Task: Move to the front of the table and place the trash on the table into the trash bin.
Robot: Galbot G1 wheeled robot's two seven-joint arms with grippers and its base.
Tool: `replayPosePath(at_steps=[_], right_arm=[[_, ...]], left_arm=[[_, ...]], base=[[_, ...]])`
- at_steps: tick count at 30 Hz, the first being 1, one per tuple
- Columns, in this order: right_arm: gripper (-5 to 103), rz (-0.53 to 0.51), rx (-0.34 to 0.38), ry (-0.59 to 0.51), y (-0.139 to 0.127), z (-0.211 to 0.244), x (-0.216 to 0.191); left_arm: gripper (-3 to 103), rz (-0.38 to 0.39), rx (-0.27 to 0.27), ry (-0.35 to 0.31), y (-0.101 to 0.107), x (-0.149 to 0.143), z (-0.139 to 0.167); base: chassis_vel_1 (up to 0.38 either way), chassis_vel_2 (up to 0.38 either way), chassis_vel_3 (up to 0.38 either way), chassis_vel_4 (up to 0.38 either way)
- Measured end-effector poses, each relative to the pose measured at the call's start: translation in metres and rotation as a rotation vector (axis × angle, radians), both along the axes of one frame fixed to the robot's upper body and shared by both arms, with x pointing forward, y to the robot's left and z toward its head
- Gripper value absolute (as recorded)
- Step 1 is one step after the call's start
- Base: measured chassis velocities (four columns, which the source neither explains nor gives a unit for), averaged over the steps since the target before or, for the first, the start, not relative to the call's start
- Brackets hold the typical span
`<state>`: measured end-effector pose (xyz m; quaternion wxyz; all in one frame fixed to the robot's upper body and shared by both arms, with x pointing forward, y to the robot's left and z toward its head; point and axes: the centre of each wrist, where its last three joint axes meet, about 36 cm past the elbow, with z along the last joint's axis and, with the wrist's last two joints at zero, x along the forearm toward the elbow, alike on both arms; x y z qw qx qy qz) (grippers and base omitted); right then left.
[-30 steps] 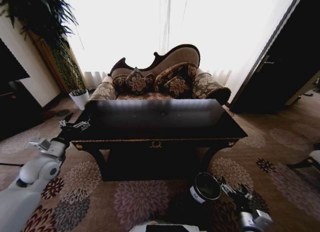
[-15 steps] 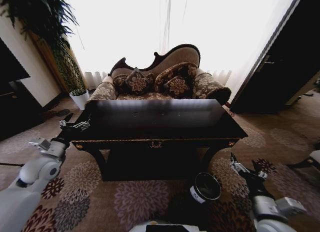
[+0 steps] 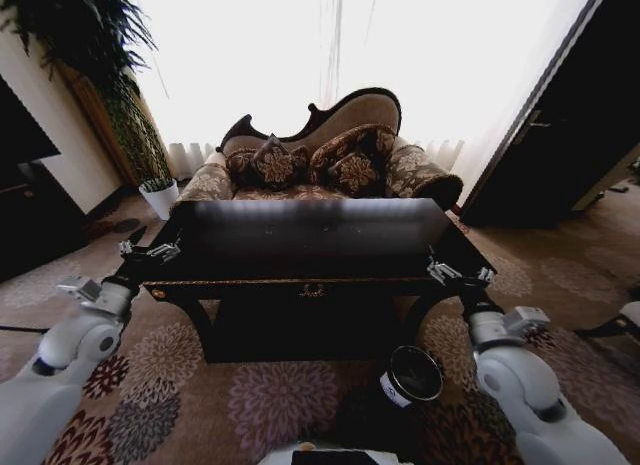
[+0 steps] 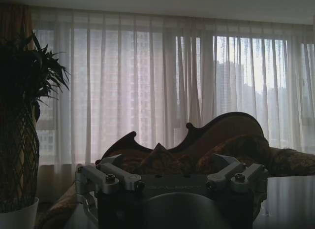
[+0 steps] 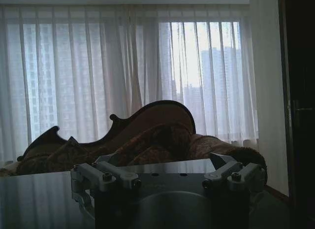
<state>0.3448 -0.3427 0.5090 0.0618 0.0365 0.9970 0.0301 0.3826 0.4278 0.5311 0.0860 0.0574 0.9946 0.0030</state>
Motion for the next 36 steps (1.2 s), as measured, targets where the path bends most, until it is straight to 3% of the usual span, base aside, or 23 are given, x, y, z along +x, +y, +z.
replayPosePath(at_steps=[12,36], right_arm=[[100,0.018,-0.003,-0.004,-0.013,-0.011,0.048],[100,0.053,-0.001,-0.004,-0.011,-0.013,0.056]], left_arm=[[100,0.000,0.000,0.000,0.000,0.000,0.000],[100,0.000,0.000,0.000,0.000,0.000,0.000]], base=[[0.000,0.000,0.000,0.000],[0.000,0.000,0.000,0.000]])
